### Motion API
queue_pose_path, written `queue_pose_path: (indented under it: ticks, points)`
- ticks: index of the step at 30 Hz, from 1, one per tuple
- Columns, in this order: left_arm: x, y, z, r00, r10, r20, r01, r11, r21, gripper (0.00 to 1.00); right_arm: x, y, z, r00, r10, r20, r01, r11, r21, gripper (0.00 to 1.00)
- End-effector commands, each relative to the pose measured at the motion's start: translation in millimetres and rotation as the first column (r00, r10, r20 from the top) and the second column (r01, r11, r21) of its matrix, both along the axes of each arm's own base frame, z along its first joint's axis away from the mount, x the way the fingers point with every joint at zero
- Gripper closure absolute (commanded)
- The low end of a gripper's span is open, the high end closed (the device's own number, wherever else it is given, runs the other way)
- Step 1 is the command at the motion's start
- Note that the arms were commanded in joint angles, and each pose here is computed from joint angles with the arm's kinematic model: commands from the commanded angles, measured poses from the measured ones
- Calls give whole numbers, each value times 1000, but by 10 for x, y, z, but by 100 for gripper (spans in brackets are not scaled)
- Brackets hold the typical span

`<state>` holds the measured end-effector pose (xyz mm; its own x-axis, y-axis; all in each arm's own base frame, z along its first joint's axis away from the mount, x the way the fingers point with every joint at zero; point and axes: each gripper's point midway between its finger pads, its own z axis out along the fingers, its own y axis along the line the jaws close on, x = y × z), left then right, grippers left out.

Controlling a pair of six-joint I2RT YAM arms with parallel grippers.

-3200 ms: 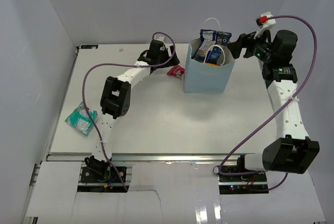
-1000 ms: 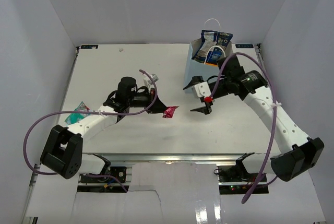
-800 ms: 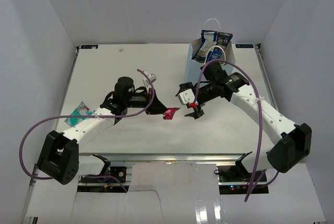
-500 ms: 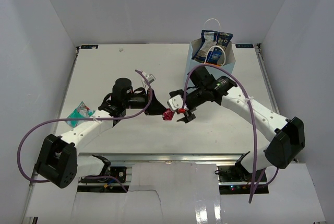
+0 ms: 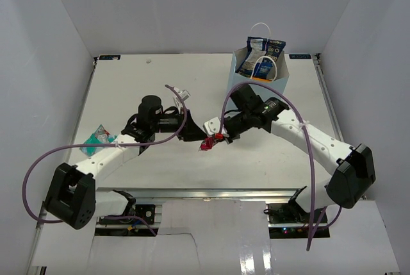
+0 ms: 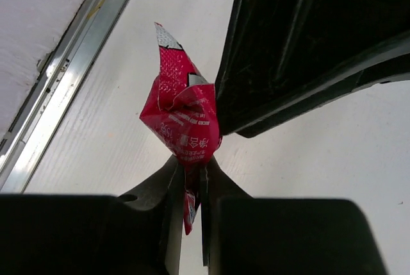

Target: Place the snacks into the paper bag

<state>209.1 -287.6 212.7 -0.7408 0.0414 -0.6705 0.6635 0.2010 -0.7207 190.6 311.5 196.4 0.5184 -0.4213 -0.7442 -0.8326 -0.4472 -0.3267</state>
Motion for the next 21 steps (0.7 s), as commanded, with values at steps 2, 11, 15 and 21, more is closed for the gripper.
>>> queue_pose_path:
  ticks: [2,11,15,21]
  points:
    - [205,117,474,988,103,114,-95,992,-79,38,-29,-105,99,999,-37,34,37,999,4,92]
    - [710,808,744,841,497,213,-502,864,-33,5,711,-534,1481,939,-335,-81,343,881,326,92]
    - [793,1056,368,783,606,141,-622,769,150,5,1395,-1059,2524,797,-576,-182,580,645,498,92]
    - [738,1269,186,720,676,155,-692,688,219,4,2301,-1736,2998,509,-808,-297,778,284,561,92]
